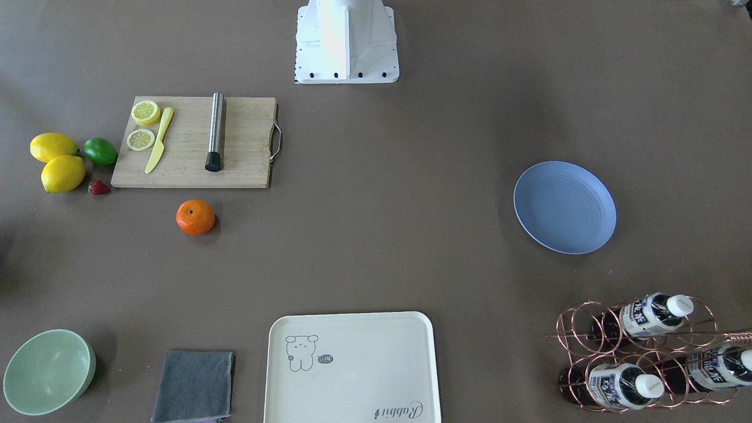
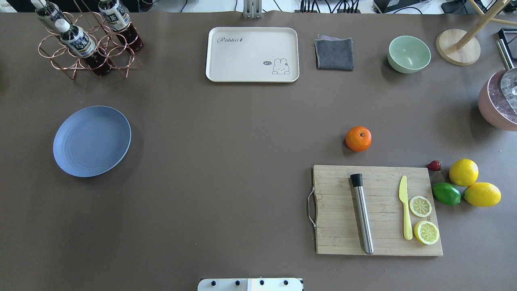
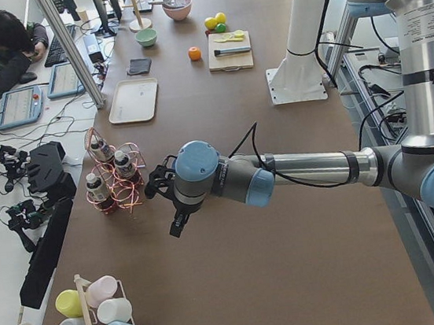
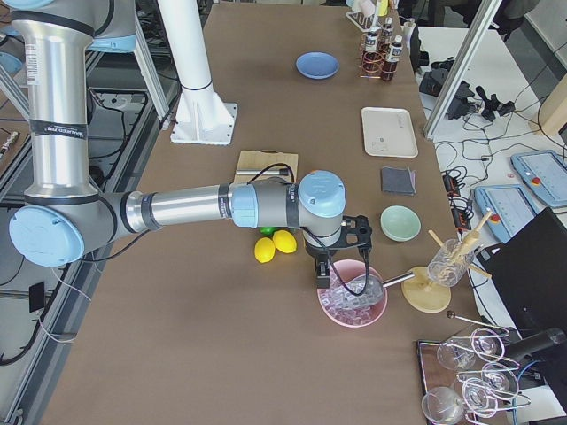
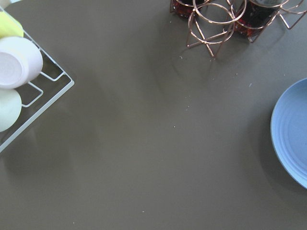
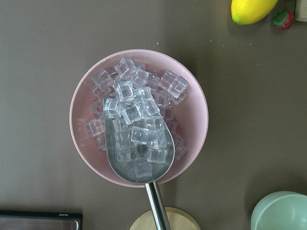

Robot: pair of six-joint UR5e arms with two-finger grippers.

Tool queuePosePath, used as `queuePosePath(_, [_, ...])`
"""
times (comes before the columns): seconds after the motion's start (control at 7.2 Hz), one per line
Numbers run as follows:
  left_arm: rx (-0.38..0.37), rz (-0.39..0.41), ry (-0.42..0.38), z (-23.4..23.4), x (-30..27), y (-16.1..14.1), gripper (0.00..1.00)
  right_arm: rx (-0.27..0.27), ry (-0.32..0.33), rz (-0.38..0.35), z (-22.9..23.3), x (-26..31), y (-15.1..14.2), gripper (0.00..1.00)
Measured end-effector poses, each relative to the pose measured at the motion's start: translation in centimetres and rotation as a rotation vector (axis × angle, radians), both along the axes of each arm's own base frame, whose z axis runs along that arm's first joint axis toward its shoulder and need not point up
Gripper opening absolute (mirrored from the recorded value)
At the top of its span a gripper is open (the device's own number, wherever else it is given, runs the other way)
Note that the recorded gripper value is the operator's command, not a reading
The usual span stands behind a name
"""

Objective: Pick orange to plate

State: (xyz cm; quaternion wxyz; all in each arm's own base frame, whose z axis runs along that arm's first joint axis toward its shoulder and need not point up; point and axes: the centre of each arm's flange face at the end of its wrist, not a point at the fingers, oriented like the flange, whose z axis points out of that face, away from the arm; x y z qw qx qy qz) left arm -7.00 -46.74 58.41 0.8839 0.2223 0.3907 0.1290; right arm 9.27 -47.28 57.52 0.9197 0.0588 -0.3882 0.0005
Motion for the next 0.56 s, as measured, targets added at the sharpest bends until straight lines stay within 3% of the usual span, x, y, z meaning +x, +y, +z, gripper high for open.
queuePosePath(0.14, [0.013,-0.006,0.013,-0.4,1.1,-1.0,0.98,0.006,0.000,0.000,-0.5,-0.2,-0.4,1.00])
queuePosePath(0.56, [-0.064,-0.055,0.128,-3.8,8.4,-3.0,0.98,0.003,-0.011,-0.002,-4.4,-4.4,-4.0,1.00])
